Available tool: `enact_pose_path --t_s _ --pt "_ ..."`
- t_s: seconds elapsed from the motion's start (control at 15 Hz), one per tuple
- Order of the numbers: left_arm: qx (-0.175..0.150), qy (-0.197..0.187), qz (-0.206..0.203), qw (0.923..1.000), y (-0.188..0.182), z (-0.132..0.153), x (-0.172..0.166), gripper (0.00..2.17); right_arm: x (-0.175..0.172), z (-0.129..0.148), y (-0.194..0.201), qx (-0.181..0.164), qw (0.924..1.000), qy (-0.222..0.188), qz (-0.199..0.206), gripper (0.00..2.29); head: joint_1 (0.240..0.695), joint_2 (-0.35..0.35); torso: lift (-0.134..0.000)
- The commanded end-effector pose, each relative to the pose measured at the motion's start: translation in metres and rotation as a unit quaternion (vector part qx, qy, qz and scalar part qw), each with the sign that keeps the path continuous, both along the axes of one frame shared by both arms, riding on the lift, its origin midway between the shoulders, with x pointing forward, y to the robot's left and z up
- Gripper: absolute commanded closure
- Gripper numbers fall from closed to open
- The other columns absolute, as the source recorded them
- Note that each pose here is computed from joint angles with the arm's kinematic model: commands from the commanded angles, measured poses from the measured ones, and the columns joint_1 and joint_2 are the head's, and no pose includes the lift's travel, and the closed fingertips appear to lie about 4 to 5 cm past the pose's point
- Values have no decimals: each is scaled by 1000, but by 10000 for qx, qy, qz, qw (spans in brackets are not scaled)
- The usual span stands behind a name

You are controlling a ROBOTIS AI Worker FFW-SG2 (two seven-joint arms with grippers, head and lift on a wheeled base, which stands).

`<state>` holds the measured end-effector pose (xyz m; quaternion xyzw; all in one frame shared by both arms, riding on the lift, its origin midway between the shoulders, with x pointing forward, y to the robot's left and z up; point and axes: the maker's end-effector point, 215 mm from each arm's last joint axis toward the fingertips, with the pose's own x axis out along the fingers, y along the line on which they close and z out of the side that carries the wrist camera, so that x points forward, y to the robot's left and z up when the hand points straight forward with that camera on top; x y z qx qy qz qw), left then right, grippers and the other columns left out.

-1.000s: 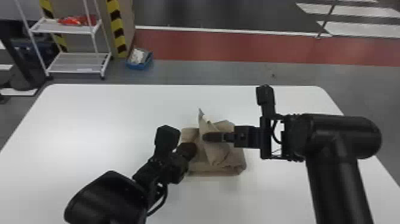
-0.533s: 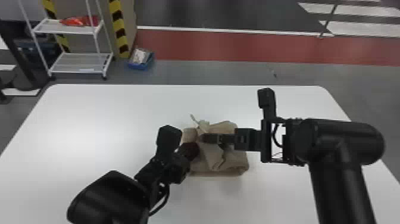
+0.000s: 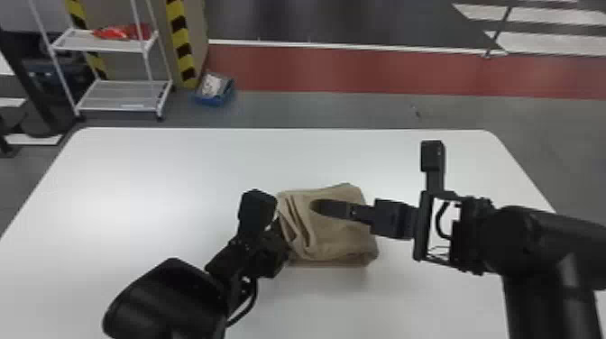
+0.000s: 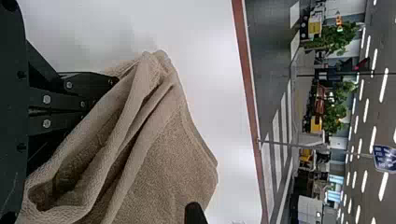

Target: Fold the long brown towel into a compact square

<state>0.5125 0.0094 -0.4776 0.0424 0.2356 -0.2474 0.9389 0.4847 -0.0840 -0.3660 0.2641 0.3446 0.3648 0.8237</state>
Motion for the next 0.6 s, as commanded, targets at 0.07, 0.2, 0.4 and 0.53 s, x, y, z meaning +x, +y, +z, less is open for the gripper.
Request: enact_pose_path --t_s 0.07,0.2,0.4,0.53 --pt "5 -7 16 10000 1 0 1 1973 -25 8 -9 86 9999 -102 -77 208 695 -84 -124" --pt "-3 -8 24 10000 1 1 1 1973 -36 15 -17 304 9994 -136 -103 910 695 -89 -124" --pt "-3 -8 44 10000 3 2 2 1973 -60 12 -17 506 9987 38 33 2037 695 -103 -124" --pt "10 -15 75 10000 7 2 4 1973 -77 10 -19 583 9982 90 71 2037 695 -103 -124"
